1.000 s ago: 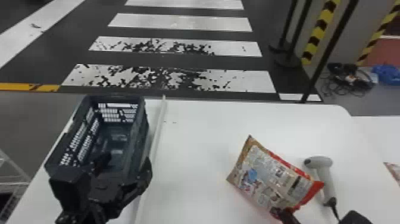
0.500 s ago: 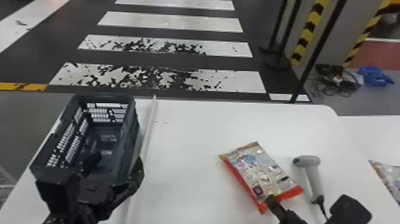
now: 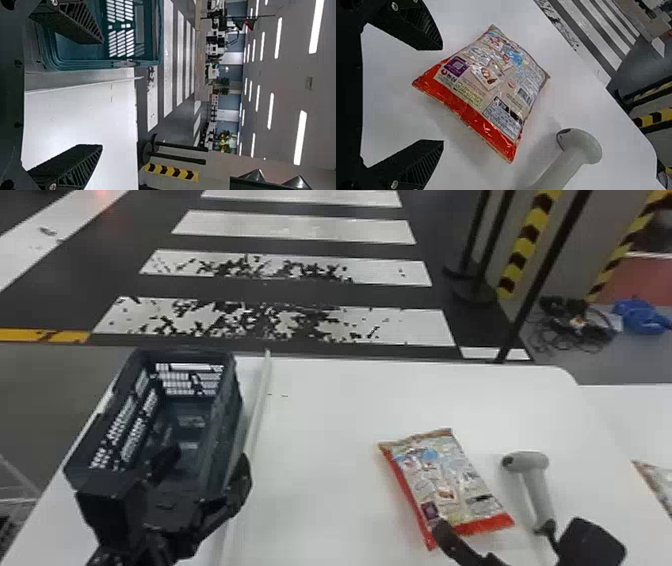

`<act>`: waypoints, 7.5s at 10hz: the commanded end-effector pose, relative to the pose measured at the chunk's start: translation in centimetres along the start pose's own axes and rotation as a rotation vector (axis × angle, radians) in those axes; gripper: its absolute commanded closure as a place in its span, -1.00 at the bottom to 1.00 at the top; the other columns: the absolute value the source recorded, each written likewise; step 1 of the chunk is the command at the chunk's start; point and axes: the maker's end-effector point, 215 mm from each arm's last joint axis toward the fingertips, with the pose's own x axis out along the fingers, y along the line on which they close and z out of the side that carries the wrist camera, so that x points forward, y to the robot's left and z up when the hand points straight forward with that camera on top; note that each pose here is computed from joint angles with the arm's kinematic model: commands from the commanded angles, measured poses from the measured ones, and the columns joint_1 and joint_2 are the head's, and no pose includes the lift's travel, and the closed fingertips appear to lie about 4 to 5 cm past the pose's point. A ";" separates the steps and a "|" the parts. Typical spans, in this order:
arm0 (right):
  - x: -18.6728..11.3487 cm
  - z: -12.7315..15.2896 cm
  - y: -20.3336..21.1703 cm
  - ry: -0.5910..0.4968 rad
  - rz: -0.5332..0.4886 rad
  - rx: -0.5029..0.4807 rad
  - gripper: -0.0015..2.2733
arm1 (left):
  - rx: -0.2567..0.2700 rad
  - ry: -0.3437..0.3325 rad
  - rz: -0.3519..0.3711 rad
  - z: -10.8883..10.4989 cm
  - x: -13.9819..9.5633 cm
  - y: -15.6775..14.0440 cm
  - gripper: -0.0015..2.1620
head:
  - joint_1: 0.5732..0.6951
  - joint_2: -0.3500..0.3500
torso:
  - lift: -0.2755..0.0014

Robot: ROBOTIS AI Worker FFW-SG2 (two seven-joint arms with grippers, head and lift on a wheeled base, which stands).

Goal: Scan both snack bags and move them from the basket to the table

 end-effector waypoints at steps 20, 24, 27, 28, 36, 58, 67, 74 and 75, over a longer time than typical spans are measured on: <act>9.5 6.4 -1.0 -0.167 0.154 -0.638 0.98 | 0.036 -0.025 -0.006 1.2 -1.4 -1.3 -0.95 | 1.00 -0.27 | 0.28; 8.0 5.8 -3.1 -0.200 0.088 -0.560 0.98 | 0.040 -0.025 -0.014 1.2 -1.0 -1.3 -0.95 | 1.00 -0.31 | 0.28; 6.2 5.2 -3.4 -0.217 0.055 -0.482 0.98 | 0.036 -0.022 -0.025 1.0 -0.4 -1.4 -0.95 | 1.00 -0.35 | 0.28; 6.0 4.9 -3.7 -0.216 0.045 -0.470 0.98 | 0.037 -0.022 -0.030 1.0 -0.2 -1.3 -0.95 | 1.00 -0.35 | 0.28; 5.0 13.3 -3.6 -0.284 0.046 -0.483 0.98 | 0.032 -0.043 -0.036 2.2 0.6 -0.9 -0.95 | 1.00 -0.43 | 0.28; 11.0 16.7 -13.7 -0.176 -0.073 -0.608 0.98 | 0.035 -0.023 -0.018 1.1 0.6 0.0 -0.95 | 1.00 -0.80 | 0.28; -0.4 15.6 -8.2 -0.302 -0.038 -0.562 0.98 | 0.038 -0.042 -0.049 2.5 0.9 -0.1 -0.95 | 1.00 -0.74 | 0.28; -3.3 10.0 -6.7 -0.197 0.034 -0.518 0.98 | 0.031 -0.050 -0.045 3.0 1.0 0.0 -0.95 | 1.00 -0.60 | 0.28; -3.3 8.6 -6.8 -0.171 0.044 -0.510 0.98 | 0.029 -0.049 -0.042 2.9 1.0 0.0 -0.95 | 1.00 -0.59 | 0.28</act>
